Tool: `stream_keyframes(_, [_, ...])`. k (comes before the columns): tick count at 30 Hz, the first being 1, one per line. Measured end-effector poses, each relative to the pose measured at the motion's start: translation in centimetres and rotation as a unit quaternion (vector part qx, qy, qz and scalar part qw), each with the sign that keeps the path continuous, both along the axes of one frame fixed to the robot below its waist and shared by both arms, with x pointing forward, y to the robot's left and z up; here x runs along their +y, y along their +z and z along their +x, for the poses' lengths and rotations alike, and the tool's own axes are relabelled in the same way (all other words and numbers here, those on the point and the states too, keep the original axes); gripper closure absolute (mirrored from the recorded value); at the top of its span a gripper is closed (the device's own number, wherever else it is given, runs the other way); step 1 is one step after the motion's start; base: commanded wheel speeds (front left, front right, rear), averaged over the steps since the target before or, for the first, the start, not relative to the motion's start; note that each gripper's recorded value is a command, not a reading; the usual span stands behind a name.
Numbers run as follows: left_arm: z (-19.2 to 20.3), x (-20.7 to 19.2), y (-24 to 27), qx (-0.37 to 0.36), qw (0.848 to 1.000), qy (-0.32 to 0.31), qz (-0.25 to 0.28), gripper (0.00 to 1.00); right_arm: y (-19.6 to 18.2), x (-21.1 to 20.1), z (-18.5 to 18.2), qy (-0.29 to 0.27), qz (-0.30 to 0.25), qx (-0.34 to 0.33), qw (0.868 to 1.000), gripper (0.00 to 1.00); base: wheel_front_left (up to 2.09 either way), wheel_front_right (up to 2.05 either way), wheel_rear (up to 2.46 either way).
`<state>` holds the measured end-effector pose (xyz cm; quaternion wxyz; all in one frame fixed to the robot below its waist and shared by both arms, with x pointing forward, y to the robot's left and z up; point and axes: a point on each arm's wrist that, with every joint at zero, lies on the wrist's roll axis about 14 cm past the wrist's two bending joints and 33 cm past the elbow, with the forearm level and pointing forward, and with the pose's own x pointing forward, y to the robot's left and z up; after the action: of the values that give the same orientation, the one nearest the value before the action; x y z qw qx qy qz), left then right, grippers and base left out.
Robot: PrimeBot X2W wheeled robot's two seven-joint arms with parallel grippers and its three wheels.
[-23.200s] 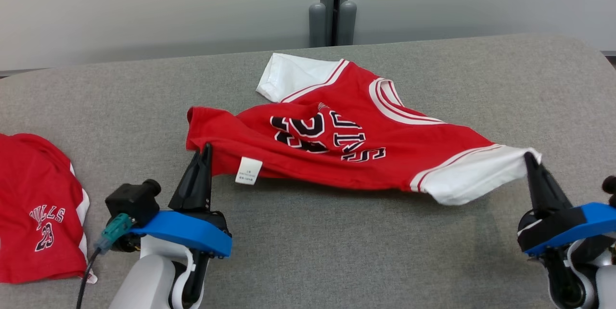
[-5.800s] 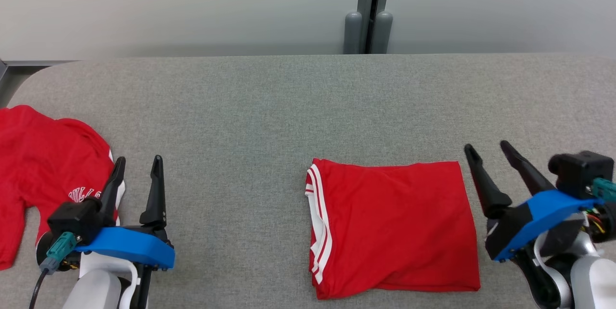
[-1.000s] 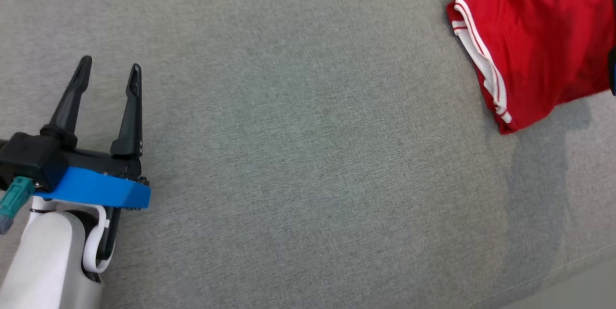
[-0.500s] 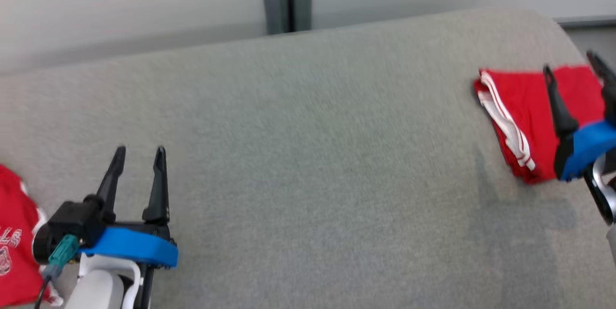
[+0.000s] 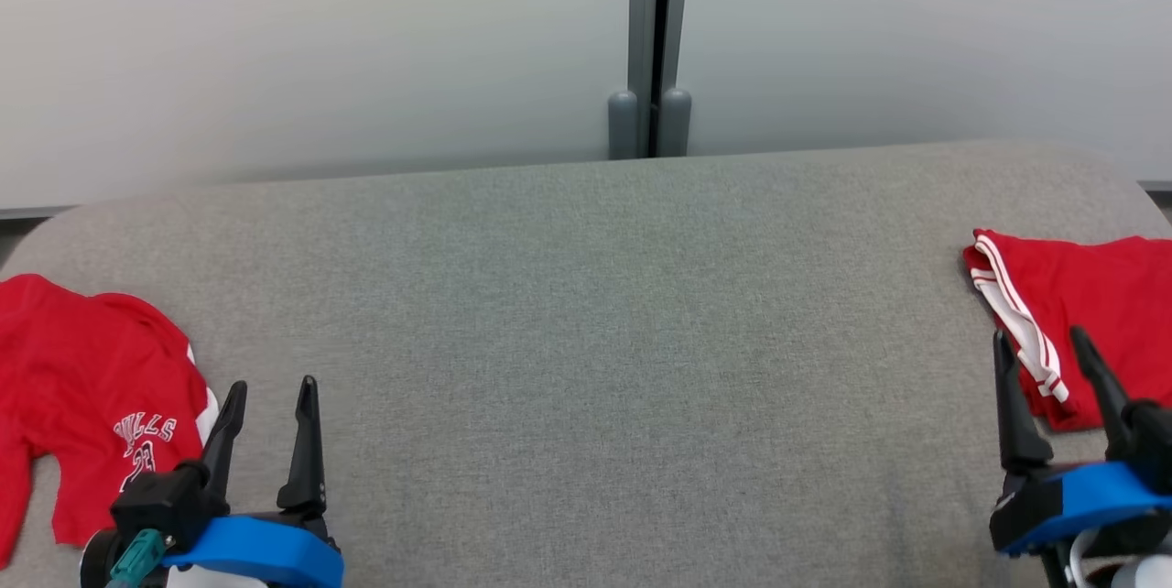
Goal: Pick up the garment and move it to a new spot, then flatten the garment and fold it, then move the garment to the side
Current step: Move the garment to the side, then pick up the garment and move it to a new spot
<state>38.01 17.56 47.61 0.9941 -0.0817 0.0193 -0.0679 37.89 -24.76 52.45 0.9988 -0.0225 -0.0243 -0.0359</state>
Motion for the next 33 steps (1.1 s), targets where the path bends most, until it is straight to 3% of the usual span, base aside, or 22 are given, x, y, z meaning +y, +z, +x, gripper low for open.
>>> stream_keyframes(11, [-1.6, 0.9, -0.3, 0.003, 1.000, 0.017, -0.004, 0.00, -1.3, 2.3, -2.5, 0.012, 0.024, 0.013, 1.000, 0.00, 0.00, 0.00, 0.00])
stream_keyframes(33, [-1.7, 1.7, -1.2, 0.016, 0.999, 0.033, -0.009, 0.00, -2.8, 3.7, -1.4, 0.038, 0.024, 0.033, 0.998, 0.00, 0.00, 0.00, 0.00])
